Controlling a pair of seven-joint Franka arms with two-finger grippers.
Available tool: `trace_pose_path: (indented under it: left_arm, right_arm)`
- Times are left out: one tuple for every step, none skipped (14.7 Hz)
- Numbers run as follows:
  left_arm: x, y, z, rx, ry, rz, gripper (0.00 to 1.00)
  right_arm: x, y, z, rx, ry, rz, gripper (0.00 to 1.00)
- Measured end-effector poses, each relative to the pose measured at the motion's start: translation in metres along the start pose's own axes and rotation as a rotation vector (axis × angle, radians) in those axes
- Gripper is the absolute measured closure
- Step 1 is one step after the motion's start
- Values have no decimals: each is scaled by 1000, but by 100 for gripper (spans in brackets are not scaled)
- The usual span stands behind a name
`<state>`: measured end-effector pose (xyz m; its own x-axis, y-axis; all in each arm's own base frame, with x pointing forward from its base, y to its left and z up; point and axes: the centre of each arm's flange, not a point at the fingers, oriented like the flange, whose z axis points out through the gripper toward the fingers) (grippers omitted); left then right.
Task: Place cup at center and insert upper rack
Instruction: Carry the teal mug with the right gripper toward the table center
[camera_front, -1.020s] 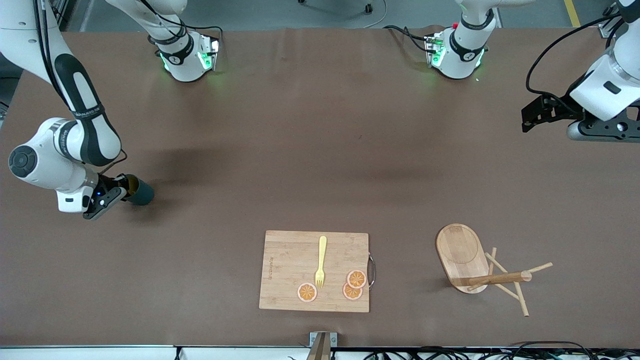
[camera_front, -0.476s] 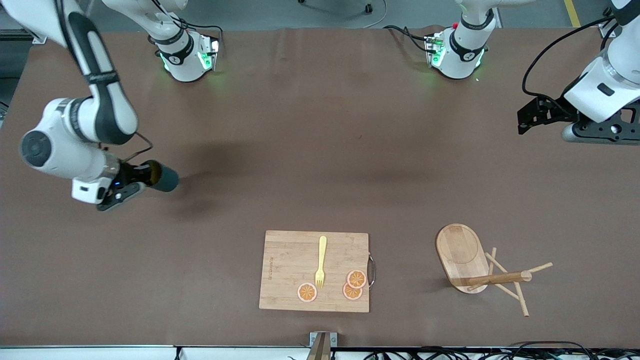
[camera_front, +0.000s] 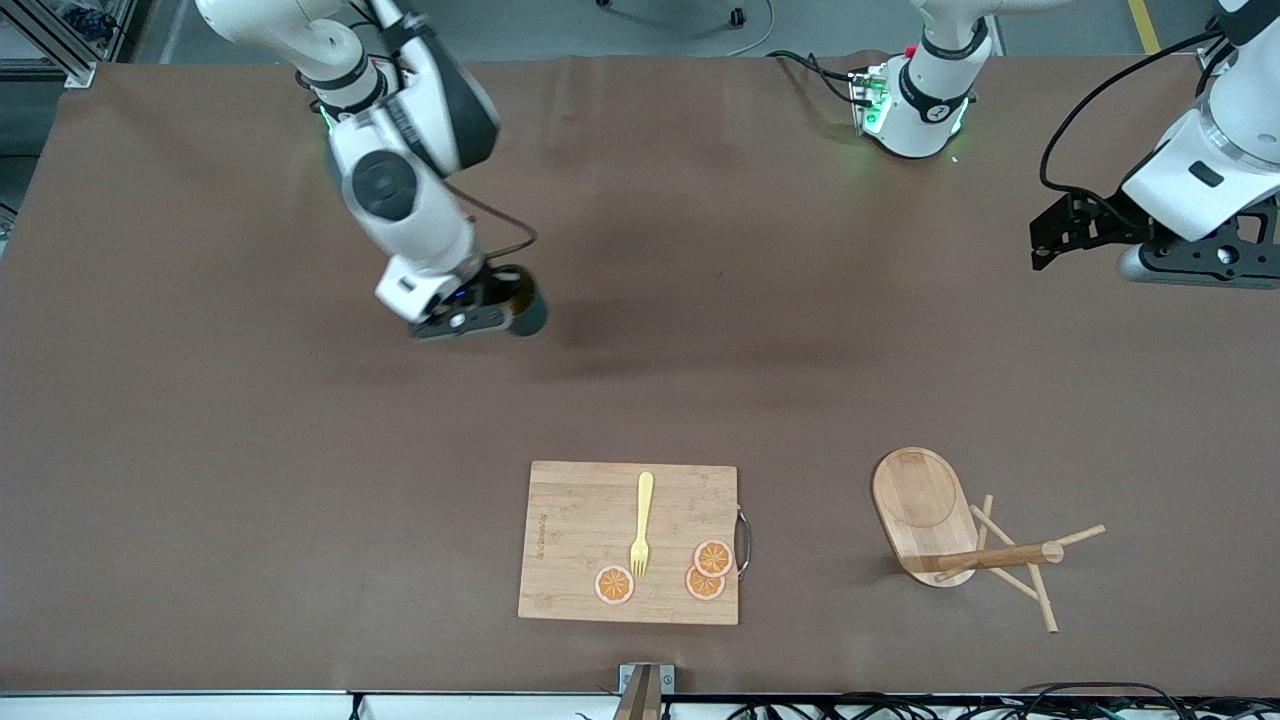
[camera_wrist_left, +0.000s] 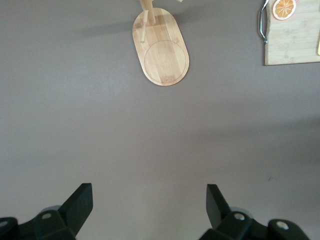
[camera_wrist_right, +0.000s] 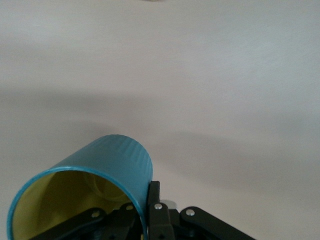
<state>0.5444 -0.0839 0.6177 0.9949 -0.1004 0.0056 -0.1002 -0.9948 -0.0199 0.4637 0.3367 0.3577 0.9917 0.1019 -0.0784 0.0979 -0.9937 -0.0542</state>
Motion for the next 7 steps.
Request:
trace_pose_path:
  left_arm:
    - [0,7,1,-1,-2,-15,0]
    - [1,16,4,-1,-7,-31,0]
    - [2,28,7,-1,-13,-50,0]
    - [2,40,11,-1,-20,-66,0]
    - [3,51,16,-1,-28,-79,0]
    - [3,62,19,0,-34,-96,0]
    - [3,70,21,0,-38,-121,0]
  right_arm:
    - [-6,-25,2,1,4,30,96]
    - [-9,-47,5,1,6,57,96]
    - [-10,-67,11,0,6,82,96]
    - [-10,-86,20,-3,3,104,96]
    - [-10,-103,31,-5,2,122,96]
    - [-10,-119,43,-4,6,135,96]
    - [-10,-133,56,3,15,148,96]
